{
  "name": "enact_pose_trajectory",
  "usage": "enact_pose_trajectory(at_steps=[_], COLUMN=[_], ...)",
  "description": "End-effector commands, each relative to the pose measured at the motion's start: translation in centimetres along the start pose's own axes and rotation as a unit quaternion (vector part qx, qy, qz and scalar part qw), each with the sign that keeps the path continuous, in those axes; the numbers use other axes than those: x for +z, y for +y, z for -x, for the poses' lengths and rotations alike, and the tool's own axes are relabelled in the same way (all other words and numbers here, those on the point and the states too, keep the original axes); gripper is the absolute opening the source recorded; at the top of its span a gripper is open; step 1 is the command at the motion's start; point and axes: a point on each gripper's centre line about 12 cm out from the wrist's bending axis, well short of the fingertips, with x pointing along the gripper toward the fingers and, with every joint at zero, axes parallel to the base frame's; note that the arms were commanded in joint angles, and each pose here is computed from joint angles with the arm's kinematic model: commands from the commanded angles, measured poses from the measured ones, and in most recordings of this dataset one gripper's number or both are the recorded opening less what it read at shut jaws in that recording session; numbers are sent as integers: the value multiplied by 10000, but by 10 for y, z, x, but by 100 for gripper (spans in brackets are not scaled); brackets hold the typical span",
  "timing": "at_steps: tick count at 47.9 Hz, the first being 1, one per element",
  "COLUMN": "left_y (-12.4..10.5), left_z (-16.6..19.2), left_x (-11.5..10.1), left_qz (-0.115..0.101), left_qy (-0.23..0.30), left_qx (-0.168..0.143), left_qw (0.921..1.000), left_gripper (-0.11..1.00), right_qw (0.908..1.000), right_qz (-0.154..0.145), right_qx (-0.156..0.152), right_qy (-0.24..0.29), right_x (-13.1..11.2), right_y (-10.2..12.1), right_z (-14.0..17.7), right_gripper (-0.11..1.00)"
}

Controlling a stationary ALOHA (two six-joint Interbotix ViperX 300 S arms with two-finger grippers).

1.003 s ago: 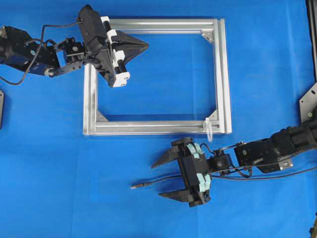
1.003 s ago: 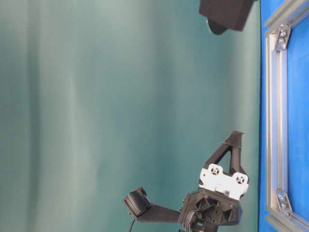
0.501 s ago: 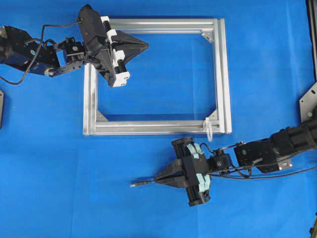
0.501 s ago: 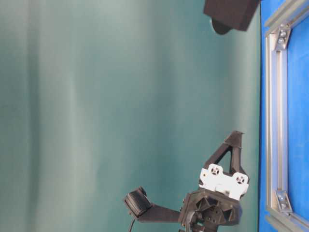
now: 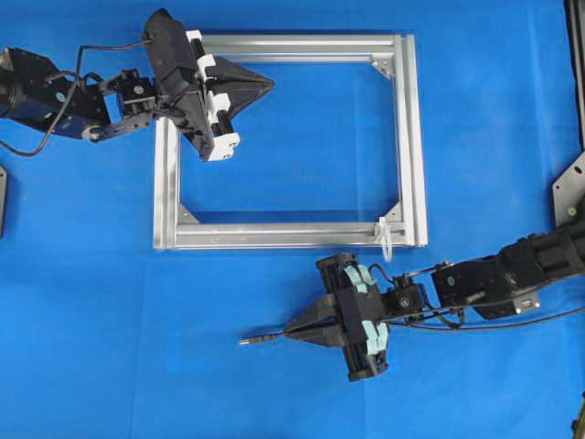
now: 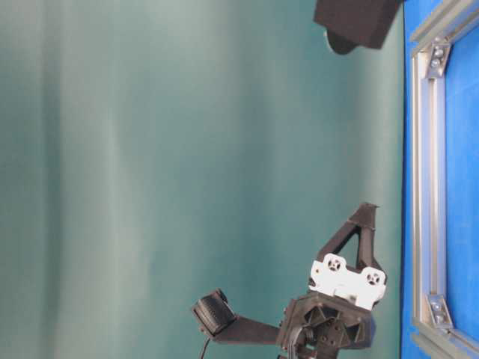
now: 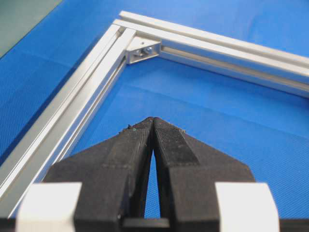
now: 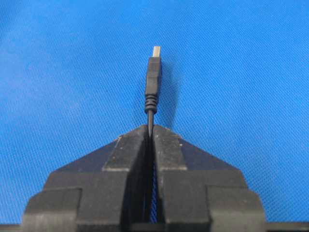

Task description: Insert the wire through the string loop located on the right side.

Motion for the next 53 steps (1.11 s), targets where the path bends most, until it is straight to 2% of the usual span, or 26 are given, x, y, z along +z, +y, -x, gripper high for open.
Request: enact_pose_trajectory(at_steps=[1,16,22,53], left_y=[-1,-2,-2,-2], left_z=[2,2,2,2], left_x=[14,14,14,13], left_qz=[7,14,21,36], left_qy=[-206,-206,-206,-198], left_qx=[-22,-29,-29,-29], left_qw=[9998,9998,9998,9998], left_gripper=[0,0,0,0], right_qw=[9995,9991,9989,9989], right_qz=[-4,-36,50,108], right_qx=[96,169,181,178], right_qy=[-316,-379,-440,-418], right_x=[28,69,79,77], right_y=[7,16,17,17], right_z=[6,25,30,31], right_gripper=[-4,-4,-4,-4])
